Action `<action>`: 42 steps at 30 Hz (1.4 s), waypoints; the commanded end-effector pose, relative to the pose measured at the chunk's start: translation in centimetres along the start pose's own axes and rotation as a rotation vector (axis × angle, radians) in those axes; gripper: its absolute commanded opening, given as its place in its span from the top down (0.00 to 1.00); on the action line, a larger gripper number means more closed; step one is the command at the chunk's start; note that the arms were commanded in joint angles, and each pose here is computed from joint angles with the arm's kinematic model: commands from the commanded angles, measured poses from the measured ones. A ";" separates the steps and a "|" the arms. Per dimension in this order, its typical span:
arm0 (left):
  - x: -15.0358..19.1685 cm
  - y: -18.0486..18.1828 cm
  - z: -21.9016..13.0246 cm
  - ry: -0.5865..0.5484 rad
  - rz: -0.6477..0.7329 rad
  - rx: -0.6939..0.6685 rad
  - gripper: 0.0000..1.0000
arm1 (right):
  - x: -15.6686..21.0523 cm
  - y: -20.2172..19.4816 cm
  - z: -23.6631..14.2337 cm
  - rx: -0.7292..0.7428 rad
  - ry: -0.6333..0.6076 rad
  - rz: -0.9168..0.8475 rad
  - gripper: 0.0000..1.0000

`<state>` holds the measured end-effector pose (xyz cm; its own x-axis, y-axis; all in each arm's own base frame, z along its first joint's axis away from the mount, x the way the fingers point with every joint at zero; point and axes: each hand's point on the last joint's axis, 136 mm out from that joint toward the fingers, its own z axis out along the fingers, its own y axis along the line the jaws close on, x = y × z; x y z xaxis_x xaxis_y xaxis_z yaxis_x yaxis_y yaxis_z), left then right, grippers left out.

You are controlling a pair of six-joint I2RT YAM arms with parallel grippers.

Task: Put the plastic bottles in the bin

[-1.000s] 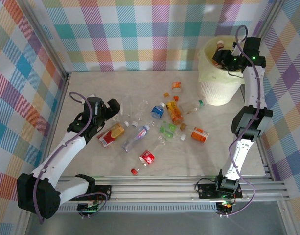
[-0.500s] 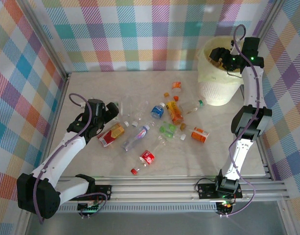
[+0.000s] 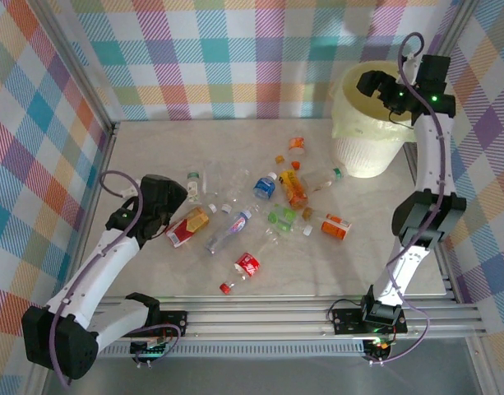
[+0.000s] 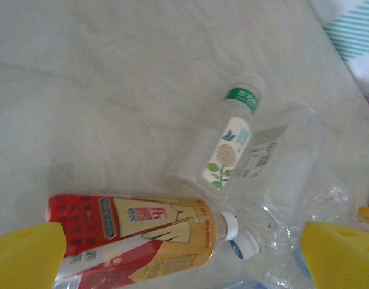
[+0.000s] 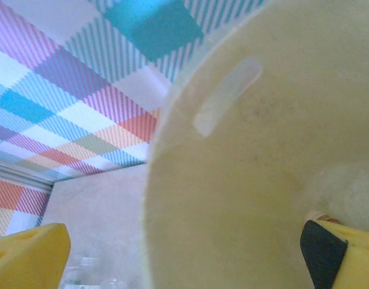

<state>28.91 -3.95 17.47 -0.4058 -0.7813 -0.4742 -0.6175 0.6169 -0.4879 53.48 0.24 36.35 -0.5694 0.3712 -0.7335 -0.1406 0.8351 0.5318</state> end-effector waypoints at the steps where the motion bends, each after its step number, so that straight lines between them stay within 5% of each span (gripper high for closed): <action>1: 1.3 3.4 -0.5 0.028 -0.157 -0.115 0.00 | -1.8 3.3 -3.5 -0.034 -0.117 -0.114 0.00; 7: 4.3 4.5 -0.1 0.140 -0.444 -0.122 0.00 | 0.2 7.6 -8.5 -0.157 -0.215 -0.170 0.00; 15: 7.4 5.1 1.6 0.238 -0.729 -0.190 0.00 | 8.0 13.4 -12.6 -0.373 -0.228 -0.253 0.00; 20: 8.1 5.5 4.1 0.209 -0.915 -0.155 0.00 | 11.4 14.2 -13.7 -0.398 -0.192 -0.291 0.00; 34: 6.6 7.2 8.4 0.008 -0.988 -0.111 0.00 | 12.4 14.2 -15.9 -0.329 -0.195 -0.350 0.00; 42: 4.9 8.1 8.1 -0.100 -0.946 -0.077 0.18 | 13.1 13.7 -15.5 -0.317 -0.168 -0.340 0.00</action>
<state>27.59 -3.33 5.05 0.2825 -0.9577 0.0540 -0.7489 -0.2554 -0.6115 31.96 10.04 40.38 -0.3288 0.2009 -0.9228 -0.5358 0.7649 0.3574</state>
